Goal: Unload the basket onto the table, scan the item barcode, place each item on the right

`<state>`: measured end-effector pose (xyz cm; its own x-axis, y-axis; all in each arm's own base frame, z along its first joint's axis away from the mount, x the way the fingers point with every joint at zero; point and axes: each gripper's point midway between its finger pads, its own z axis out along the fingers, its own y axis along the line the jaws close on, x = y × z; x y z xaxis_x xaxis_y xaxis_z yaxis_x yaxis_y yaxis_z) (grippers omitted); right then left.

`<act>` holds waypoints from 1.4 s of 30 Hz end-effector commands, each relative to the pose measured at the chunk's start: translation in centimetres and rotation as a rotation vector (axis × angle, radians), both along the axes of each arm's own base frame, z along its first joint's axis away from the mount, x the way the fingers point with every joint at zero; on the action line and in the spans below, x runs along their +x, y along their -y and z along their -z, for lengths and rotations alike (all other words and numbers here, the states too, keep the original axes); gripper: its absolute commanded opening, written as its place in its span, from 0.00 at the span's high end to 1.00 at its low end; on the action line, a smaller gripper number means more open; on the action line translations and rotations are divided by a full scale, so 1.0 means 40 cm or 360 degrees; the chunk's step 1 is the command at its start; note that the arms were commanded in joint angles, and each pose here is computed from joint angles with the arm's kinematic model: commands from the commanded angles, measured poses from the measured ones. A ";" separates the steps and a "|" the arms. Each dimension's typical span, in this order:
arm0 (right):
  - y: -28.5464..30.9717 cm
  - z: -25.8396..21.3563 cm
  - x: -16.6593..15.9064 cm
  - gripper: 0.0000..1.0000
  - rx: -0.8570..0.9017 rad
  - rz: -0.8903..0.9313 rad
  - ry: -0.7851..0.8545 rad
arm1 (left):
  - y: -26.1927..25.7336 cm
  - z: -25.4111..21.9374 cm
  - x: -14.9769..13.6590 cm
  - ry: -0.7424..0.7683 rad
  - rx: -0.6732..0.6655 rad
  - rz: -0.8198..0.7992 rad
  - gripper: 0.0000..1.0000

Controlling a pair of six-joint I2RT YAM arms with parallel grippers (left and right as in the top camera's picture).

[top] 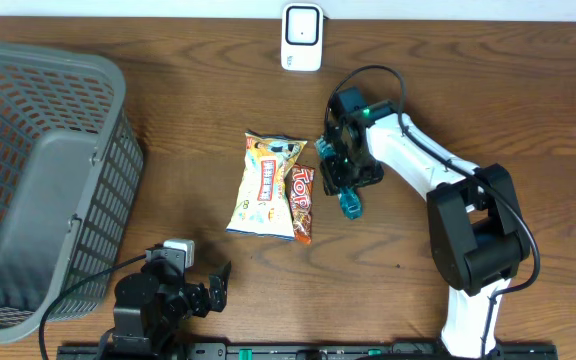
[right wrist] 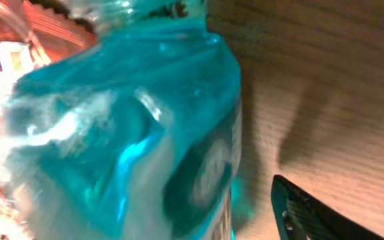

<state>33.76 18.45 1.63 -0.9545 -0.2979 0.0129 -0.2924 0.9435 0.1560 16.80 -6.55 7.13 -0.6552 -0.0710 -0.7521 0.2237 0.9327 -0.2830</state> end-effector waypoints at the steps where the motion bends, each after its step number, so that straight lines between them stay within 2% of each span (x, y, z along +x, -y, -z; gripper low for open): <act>1: -0.020 -0.051 0.044 0.31 0.0020 0.0010 0.0065 | -0.002 0.021 -0.017 -0.0066 0.0005 0.0000 0.00; 2: -0.024 -0.070 0.054 0.30 0.0027 0.0010 0.0082 | -0.002 0.021 -0.017 -0.0067 0.0004 0.0000 0.00; 4: -0.030 -0.115 0.086 0.20 0.0024 0.0012 0.0146 | -0.002 0.021 -0.017 -0.0067 0.0004 0.0000 0.00; 11: -0.022 -0.164 0.075 0.19 -0.0012 0.0054 0.0102 | -0.002 0.021 -0.017 -0.0067 0.0004 0.0000 0.00; 18: -0.004 -0.207 0.000 0.20 -0.0018 0.0060 -0.0041 | -0.002 0.021 -0.017 -0.0067 0.0004 0.0000 0.00; 23: 0.009 -0.302 -0.030 0.17 0.0005 0.0050 0.0064 | -0.002 0.021 -0.017 -0.0067 0.0004 0.0000 0.00; 27: 0.040 -0.332 -0.053 0.14 -0.0096 0.0135 0.0214 | -0.002 0.021 -0.017 -0.0067 0.0004 0.0000 0.00; 32: 0.033 -0.250 -0.075 0.09 -0.0074 0.0214 0.0429 | -0.002 0.021 -0.017 -0.0067 0.0004 0.0000 0.00; 33: 0.035 -0.217 -0.078 0.01 -0.0071 0.0232 0.0471 | -0.002 0.021 -0.017 -0.0067 0.0004 0.0000 0.00; 36: 0.032 -0.122 -0.078 0.01 -0.0029 0.0243 0.0571 | -0.002 0.021 -0.017 -0.0067 0.0004 0.0000 0.00; 39: 0.035 -0.084 -0.081 0.01 -0.0017 0.0246 0.0590 | -0.002 0.021 -0.017 -0.0067 0.0004 0.0000 0.00; 42: 0.047 -0.071 -0.070 0.06 -0.0049 0.0262 0.0651 | -0.002 0.021 -0.017 -0.0067 0.0004 0.0000 0.00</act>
<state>29.98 17.10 4.22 -0.9316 -0.1765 -0.3176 -0.2067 0.9763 0.0636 16.80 -6.54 7.12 -0.6555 -0.0710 -0.7519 0.2236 0.9327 -0.2830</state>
